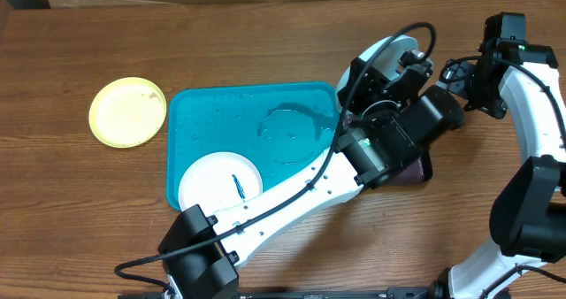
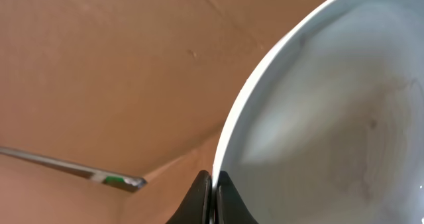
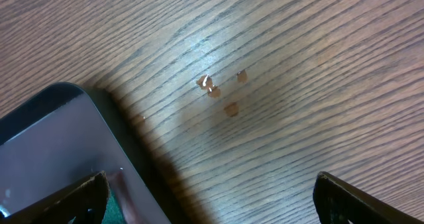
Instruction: Clean dirty plates on tray and stack at the side
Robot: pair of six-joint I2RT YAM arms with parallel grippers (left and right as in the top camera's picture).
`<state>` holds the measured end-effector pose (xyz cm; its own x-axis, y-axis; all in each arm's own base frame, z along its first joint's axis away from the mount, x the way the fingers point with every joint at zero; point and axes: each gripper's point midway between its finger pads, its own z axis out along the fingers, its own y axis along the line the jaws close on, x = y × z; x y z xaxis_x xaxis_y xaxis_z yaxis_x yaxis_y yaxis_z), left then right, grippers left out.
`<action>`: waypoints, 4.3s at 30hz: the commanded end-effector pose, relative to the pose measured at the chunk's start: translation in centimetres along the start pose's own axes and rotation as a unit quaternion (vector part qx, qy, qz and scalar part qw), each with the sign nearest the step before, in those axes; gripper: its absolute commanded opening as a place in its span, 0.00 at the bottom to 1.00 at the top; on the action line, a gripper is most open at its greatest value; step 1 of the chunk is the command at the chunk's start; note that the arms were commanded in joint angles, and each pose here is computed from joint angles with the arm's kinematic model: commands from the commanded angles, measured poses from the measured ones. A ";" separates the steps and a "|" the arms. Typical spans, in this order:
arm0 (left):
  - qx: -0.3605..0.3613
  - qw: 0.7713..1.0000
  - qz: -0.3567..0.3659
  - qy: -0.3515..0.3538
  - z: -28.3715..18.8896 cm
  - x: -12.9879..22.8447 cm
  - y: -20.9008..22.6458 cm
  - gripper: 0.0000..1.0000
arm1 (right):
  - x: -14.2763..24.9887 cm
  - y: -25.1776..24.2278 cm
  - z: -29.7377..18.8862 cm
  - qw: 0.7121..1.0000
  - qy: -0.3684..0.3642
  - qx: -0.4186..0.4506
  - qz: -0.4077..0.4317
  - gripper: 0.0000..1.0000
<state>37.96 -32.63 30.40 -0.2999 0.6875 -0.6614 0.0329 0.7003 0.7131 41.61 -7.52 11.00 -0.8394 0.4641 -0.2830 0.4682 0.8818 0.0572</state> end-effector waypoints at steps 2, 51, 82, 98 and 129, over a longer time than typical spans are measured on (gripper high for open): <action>-0.026 0.999 0.028 -0.013 -1.0 -1.6 1.4 0.04 | -0.4 0.1 -0.5 1.000 -0.008 -0.003 0.003 1.00; 0.038 0.986 -0.164 0.014 1.0 0.3 -0.3 0.04 | -0.4 0.1 -0.5 1.000 -0.008 -0.003 0.003 1.00; 0.055 0.653 -0.597 0.463 16.2 41.1 23.0 0.04 | -0.4 0.1 -0.5 1.000 -0.009 -0.003 0.003 1.00; -0.107 0.617 -0.581 0.520 14.1 53.2 22.3 0.04 | -0.4 0.1 -0.5 1.000 -0.008 -0.003 0.003 1.00; 0.270 0.601 -0.614 0.434 14.6 42.7 14.0 0.49 | -0.4 0.1 -0.5 1.000 -0.009 -0.003 0.003 1.00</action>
<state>39.01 13.86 7.53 -0.6973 -0.7069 -0.1187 -0.6271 0.6818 -0.3767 41.61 -7.47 10.98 -0.8394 0.4648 -0.2818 0.4682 0.8816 0.0597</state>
